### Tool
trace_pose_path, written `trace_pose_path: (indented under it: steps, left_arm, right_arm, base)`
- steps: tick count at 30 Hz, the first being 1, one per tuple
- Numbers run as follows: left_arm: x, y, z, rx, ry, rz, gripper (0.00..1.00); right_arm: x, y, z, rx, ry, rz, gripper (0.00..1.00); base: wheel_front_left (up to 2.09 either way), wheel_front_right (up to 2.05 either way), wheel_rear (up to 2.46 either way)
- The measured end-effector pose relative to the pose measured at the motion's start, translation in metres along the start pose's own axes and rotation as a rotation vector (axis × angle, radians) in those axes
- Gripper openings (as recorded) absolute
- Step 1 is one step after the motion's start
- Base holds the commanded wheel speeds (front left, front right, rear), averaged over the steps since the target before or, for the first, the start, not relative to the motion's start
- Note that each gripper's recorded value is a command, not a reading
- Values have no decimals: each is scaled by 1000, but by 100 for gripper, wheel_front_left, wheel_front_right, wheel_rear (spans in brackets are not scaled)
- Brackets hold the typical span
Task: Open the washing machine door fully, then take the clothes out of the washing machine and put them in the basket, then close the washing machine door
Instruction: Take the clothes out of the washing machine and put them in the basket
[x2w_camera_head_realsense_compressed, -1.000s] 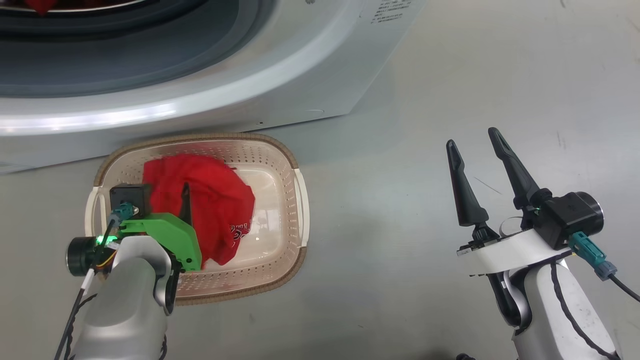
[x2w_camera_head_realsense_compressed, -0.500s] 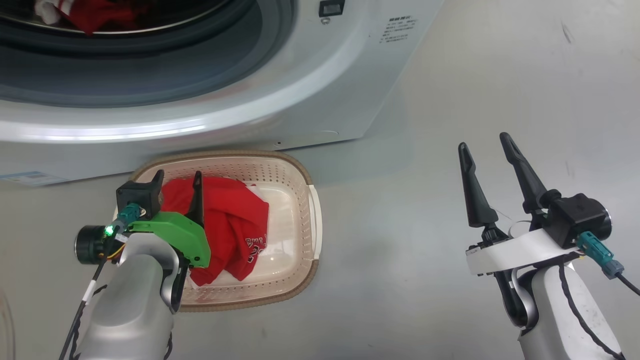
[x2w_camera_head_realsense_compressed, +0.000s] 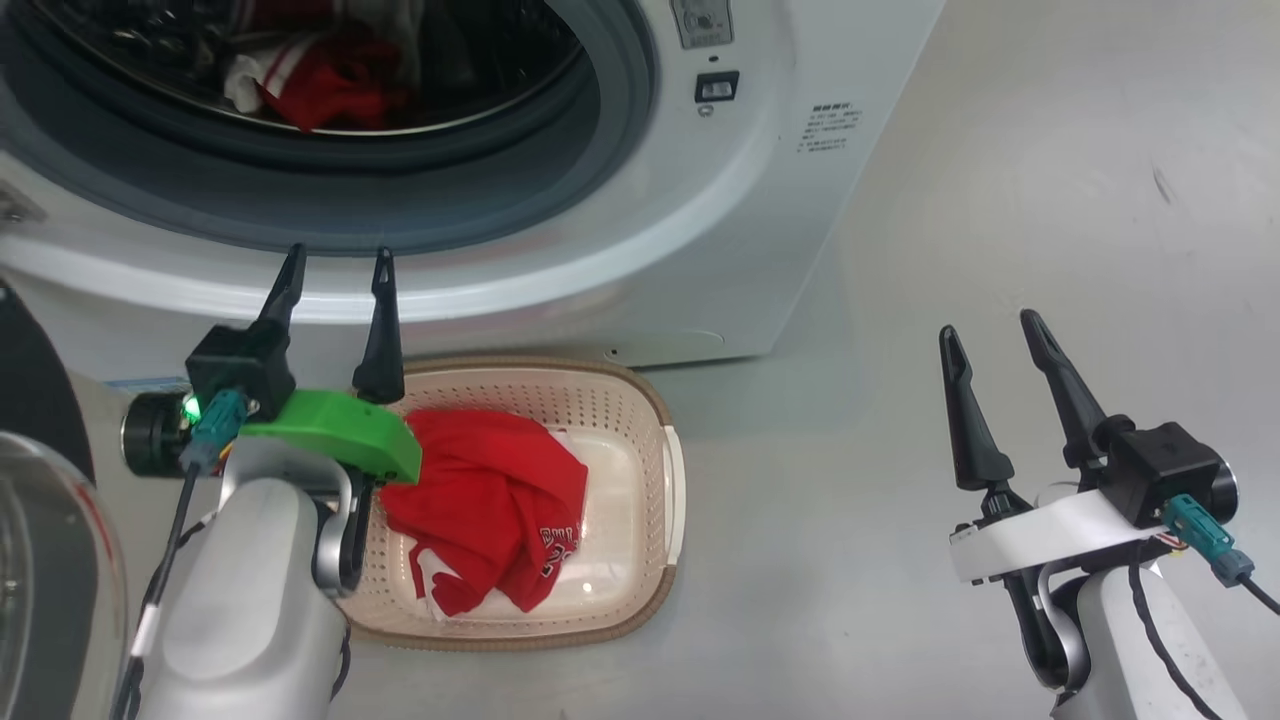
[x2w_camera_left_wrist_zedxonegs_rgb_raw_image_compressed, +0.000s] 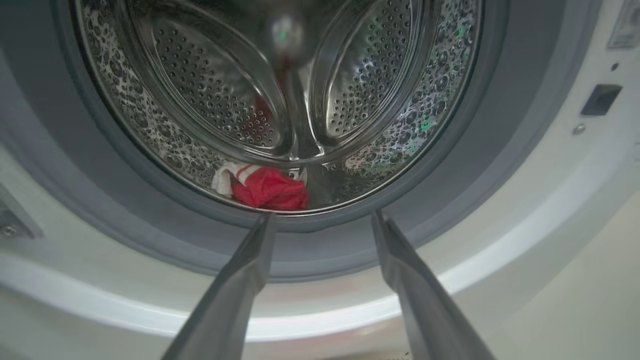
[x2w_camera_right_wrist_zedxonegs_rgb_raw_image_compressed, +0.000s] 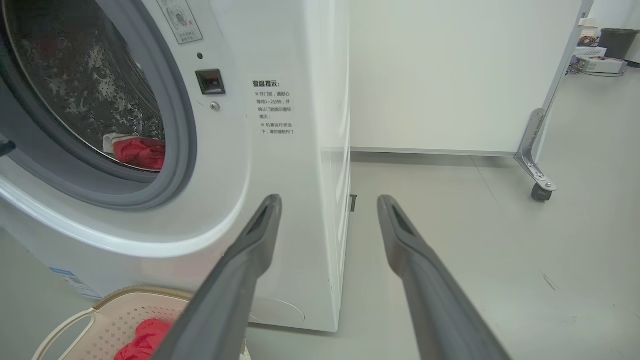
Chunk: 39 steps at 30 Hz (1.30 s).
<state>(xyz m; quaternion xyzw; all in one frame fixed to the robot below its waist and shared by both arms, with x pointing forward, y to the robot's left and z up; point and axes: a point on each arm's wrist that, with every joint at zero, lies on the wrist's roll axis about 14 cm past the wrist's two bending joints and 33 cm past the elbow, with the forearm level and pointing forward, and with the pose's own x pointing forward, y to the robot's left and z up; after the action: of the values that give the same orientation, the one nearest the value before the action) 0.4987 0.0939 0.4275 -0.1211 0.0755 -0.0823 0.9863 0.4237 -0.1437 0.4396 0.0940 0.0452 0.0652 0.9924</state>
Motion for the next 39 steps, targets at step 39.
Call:
trace_pose_path:
  steps: [39]
  left_arm:
    - [-159, 12, 50, 81, -180, 97, 100]
  right_arm:
    - [-90, 21, 39, -18, -107, -15, 100]
  base:
    - [0, 0, 0]
